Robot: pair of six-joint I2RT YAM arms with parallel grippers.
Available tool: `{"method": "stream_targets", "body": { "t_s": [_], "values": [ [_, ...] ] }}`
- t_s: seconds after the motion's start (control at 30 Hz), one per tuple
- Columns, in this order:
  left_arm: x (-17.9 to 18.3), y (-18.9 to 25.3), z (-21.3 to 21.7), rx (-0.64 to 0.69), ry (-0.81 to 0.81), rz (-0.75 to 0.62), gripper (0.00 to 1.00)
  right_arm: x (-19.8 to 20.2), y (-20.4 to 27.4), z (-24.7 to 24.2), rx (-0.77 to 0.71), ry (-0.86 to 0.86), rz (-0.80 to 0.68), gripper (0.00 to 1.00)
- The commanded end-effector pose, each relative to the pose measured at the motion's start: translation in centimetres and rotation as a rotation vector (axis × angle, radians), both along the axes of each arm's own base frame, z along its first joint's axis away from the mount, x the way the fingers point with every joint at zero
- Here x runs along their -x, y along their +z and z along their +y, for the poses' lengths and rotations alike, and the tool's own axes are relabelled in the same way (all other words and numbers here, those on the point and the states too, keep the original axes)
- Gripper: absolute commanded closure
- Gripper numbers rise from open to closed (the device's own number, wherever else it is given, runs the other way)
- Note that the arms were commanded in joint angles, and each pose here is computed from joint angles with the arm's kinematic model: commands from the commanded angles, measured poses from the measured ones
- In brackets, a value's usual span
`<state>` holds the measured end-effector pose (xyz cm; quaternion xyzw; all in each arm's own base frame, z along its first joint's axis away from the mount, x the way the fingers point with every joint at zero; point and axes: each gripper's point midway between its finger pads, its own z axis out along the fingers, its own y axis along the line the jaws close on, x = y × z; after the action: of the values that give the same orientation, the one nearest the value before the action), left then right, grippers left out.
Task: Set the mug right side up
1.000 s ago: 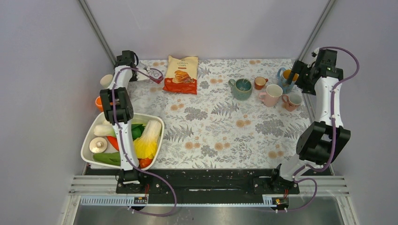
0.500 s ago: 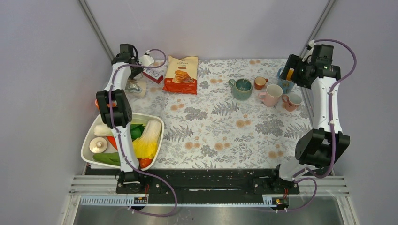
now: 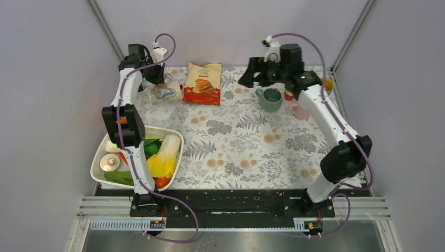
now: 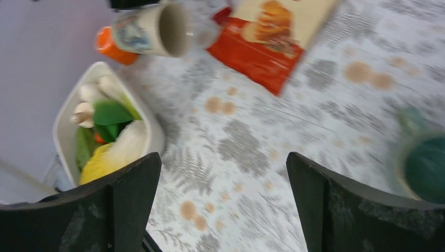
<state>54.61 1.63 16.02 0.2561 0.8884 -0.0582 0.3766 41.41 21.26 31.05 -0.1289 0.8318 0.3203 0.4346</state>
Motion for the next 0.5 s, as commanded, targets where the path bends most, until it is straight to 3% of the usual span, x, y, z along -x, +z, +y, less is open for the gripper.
{"method": "stream_targets", "body": {
  "t_s": [0.0,0.2,0.47],
  "values": [
    [1.8,9.9,-7.2,0.324,-0.08,-0.116,1.0,0.9,2.5,10.6,-0.195,0.261,-0.09,0.01],
    [4.4,11.4,-13.0,0.488,-0.181,-0.04,1.0,1.8,2.8,18.4,-0.288,0.415,-0.09,0.01],
    [7.1,13.0,-18.0,0.64,-0.292,0.054,1.0,1.6,1.7,19.3,-0.243,0.485,-0.179,0.01]
  ]
}}
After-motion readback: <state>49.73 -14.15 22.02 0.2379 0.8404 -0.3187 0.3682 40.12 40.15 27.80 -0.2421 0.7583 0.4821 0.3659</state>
